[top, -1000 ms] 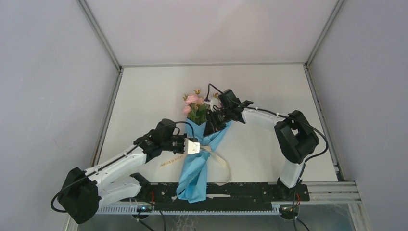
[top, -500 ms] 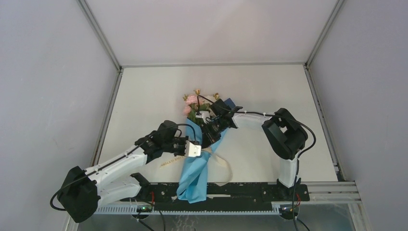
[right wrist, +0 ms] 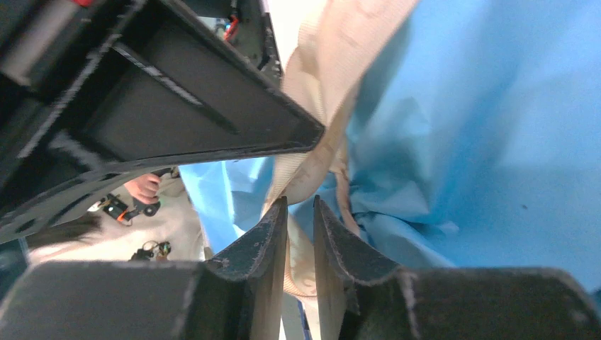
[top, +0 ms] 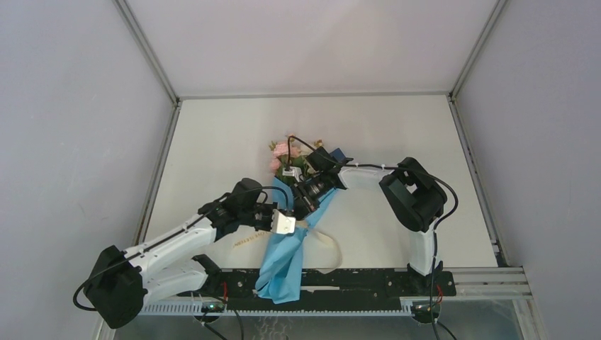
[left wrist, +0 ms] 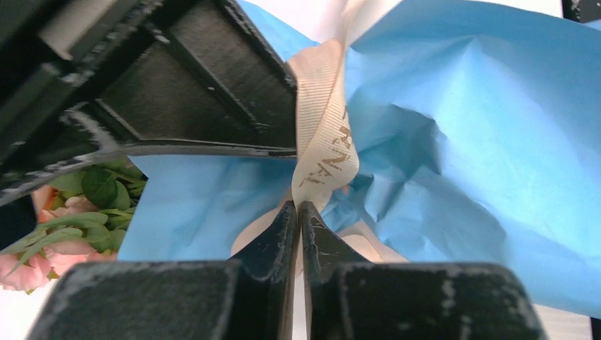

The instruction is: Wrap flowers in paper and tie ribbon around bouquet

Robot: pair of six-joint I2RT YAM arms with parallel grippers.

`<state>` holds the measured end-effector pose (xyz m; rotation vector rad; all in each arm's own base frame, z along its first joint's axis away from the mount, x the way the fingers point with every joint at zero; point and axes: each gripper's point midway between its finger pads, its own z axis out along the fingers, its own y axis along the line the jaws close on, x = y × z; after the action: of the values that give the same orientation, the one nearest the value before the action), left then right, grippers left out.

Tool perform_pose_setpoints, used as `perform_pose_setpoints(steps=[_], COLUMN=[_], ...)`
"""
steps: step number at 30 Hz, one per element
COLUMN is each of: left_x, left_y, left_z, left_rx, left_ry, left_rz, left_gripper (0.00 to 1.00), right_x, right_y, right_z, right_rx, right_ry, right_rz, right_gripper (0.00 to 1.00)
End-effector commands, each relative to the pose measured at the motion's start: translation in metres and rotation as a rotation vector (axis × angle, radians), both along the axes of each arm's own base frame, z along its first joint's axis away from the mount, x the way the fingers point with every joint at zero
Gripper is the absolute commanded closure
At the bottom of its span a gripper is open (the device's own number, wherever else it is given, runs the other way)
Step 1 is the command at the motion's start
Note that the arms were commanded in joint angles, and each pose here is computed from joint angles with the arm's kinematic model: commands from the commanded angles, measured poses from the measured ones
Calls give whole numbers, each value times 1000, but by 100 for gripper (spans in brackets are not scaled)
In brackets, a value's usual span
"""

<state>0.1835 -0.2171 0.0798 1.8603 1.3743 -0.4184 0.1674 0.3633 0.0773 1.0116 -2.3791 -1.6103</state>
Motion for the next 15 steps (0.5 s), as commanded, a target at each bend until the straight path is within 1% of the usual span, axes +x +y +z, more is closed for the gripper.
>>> perform_pose_setpoints(steps=[1, 3, 6, 12, 15], left_x=[-5, -6, -7, -7, -5], left_y=[3, 5, 7, 7, 5], left_z=[7, 8, 12, 13, 15], left_rx=[23, 28, 30, 20, 5], left_ry=[-31, -27, -25, -5, 5], left_rz=[-53, -51, -45, -22, 3], left_gripper=[89, 87, 81, 71, 71], right_x=[4, 7, 13, 7, 5], right_y=[18, 20, 22, 28, 28], right_z=[31, 34, 40, 38, 36], right_rx=[145, 161, 190, 204, 201], right_ry=[0, -4, -2, 0, 12], right_rz=[35, 17, -18, -8, -2], right_gripper=[71, 70, 69, 68, 68])
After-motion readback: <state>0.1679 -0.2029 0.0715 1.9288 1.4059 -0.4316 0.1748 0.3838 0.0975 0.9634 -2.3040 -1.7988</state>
